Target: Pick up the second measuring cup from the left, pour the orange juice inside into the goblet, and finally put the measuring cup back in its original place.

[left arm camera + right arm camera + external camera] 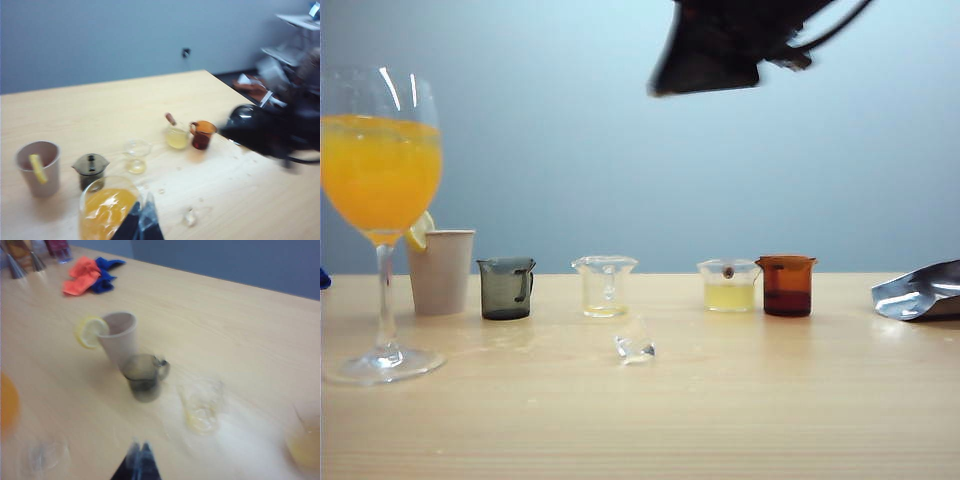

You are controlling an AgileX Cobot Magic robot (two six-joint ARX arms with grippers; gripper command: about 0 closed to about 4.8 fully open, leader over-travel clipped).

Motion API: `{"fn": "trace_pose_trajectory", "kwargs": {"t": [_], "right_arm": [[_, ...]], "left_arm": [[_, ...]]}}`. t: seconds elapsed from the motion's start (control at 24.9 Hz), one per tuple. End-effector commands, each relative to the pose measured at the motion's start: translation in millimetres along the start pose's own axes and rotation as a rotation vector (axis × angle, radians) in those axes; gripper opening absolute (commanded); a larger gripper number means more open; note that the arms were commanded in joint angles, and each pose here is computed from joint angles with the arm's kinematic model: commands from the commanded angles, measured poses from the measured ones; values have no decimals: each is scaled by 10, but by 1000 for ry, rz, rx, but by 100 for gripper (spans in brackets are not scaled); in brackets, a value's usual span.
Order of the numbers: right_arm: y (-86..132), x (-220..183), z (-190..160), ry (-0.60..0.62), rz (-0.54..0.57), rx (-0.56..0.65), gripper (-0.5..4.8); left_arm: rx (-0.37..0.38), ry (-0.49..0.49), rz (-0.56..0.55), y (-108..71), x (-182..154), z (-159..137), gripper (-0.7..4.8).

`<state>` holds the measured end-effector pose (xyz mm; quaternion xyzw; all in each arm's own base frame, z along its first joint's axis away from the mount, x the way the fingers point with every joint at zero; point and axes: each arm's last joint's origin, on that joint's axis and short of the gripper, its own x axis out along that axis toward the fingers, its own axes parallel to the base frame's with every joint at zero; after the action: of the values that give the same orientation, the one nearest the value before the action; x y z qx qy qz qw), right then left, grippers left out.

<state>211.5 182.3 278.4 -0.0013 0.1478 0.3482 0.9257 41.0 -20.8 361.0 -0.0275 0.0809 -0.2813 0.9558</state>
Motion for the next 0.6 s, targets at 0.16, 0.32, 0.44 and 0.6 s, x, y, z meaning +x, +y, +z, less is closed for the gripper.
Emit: {"fn": "trace_pose_trajectory", "kwargs": {"t": [0.16,0.32,0.44,0.6], "right_arm": [[-28,-1008,19,-83,-17,-27,-7],[-38,-1473,-197,-102,-53,-37,-7],[-58,-1745,-485,-104,-73,-37,-7],[-83,-1903,-758,-190,-103,-17,-6]], "left_arm": [[-136,-117,92,2,-185,-425,-6],[-148,-173,86,28,-152,-701,-6],[-162,-119,94,112,85,-930,-6],[-164,-108,108,190,294,-1146,-6]]}}
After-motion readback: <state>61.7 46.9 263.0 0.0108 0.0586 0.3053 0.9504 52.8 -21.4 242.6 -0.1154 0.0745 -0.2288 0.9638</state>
